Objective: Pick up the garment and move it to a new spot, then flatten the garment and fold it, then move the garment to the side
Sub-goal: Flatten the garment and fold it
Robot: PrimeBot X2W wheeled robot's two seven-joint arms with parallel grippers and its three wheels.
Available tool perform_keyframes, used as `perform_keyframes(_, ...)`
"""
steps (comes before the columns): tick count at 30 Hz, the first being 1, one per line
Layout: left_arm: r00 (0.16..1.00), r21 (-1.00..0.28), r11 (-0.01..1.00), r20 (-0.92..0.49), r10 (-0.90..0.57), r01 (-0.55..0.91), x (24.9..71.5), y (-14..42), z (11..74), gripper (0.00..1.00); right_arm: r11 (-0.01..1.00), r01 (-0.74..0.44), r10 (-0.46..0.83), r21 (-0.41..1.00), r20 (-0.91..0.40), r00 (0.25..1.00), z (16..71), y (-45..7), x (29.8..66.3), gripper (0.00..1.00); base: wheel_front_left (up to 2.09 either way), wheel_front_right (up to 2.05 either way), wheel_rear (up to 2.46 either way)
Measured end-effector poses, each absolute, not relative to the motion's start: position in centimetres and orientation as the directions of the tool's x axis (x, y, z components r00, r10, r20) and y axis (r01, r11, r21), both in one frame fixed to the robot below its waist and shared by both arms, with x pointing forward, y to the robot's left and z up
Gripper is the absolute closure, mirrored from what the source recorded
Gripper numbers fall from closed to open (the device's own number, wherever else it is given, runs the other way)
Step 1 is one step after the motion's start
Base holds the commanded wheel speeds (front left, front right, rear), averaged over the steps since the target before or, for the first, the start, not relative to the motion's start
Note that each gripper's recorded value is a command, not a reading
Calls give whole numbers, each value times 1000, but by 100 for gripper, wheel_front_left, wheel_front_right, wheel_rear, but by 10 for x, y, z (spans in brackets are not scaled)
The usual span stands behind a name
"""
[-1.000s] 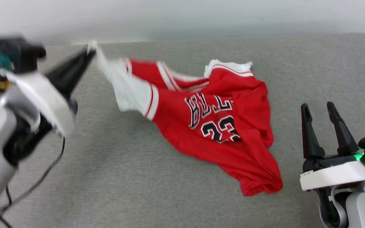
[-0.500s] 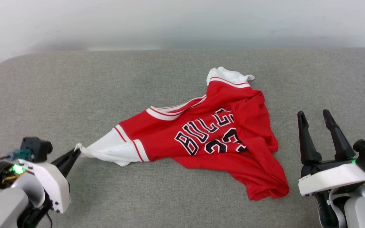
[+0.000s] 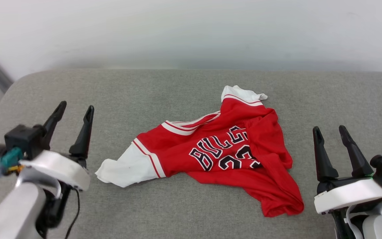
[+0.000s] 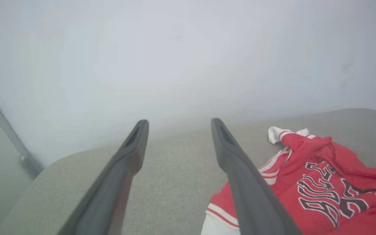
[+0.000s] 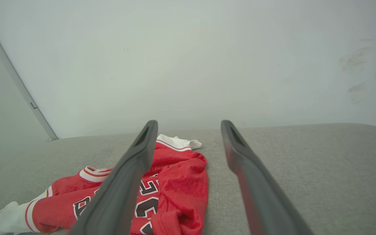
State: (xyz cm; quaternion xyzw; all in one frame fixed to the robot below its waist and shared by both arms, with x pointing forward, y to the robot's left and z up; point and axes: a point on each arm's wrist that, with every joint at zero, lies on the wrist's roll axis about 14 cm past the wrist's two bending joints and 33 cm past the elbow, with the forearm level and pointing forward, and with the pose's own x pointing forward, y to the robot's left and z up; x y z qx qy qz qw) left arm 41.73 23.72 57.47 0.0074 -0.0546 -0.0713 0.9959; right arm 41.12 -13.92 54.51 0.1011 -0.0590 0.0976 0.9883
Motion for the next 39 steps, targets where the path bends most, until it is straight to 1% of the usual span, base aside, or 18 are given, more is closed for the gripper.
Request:
perform_keyframes(6,964,-17,999,263,-39,45,377,228,597,0,957,-247,232,152,109,966,545,-130,413,0,0,0,0)
perform_keyframes(8,960,-39,999,280,-1,12,366,226,595,0,954,-275,267,119,80,960,544,-125,417,0,0,0,0)
perform_keyframes(10,963,-43,999,269,20,-9,358,223,587,0,950,-305,306,70,8,952,538,-122,428,0,0,0,0)
perform_keyframes(12,964,-40,999,263,26,-16,355,221,582,0,938,-347,345,-2,-98,933,528,-118,440,0,0,0,0)
perform_keyframes(13,965,-35,999,260,25,-16,355,219,580,0,933,-359,354,-10,-152,923,523,-116,447,0,0,0,0)
perform_keyframes(15,968,-20,1000,249,23,-18,355,218,575,0,915,-403,384,-12,-272,882,510,-107,460,0,0,0,0)
perform_keyframes(18,973,-18,999,226,35,-31,356,220,566,0,884,-466,406,-32,-442,800,491,-94,479,0,0,0,0)
perform_keyframes(19,975,-19,999,217,45,-42,358,222,562,0,870,-491,386,-52,-548,742,476,-92,492,0,0,0,0)
perform_keyframes(22,977,-24,998,203,62,-59,360,225,556,0,843,-535,365,-48,-680,636,449,-82,500,0,0,0,0)
perform_keyframes(26,979,-28,996,182,90,-87,358,230,549,0,819,-569,304,-69,-788,535,419,-79,510,0,0,0,0)
perform_keyframes(29,980,-26,994,162,111,-108,355,234,543,0,802,-592,250,-78,-857,451,389,-82,506,0,0,0,0)
perform_keyframes(31,981,-21,992,151,124,-122,353,238,540,0,792,-603,224,-92,-876,427,379,-84,506,0,0,0,0)
perform_keyframes(35,980,-20,990,143,139,-138,351,242,537,0,794,-602,220,-81,-885,410,368,-84,508,0,0,0,0)
perform_keyframes(36,979,-22,990,144,141,-140,351,242,537,0,799,-597,223,-74,-885,408,367,-85,507,22,0,0,0)
perform_keyframes(37,980,-21,990,143,139,-138,351,242,536,0,801,-594,225,-70,-885,408,366,-86,506,75,0,0,0)
perform_keyframes(38,980,-23,990,141,139,-137,351,241,535,0,802,-593,227,-69,-883,410,366,-86,505,100,0,0,0)
perform_keyframes(39,981,-23,991,139,136,-134,351,241,534,0,806,-589,232,-65,-880,415,367,-87,505,100,0,0,0)
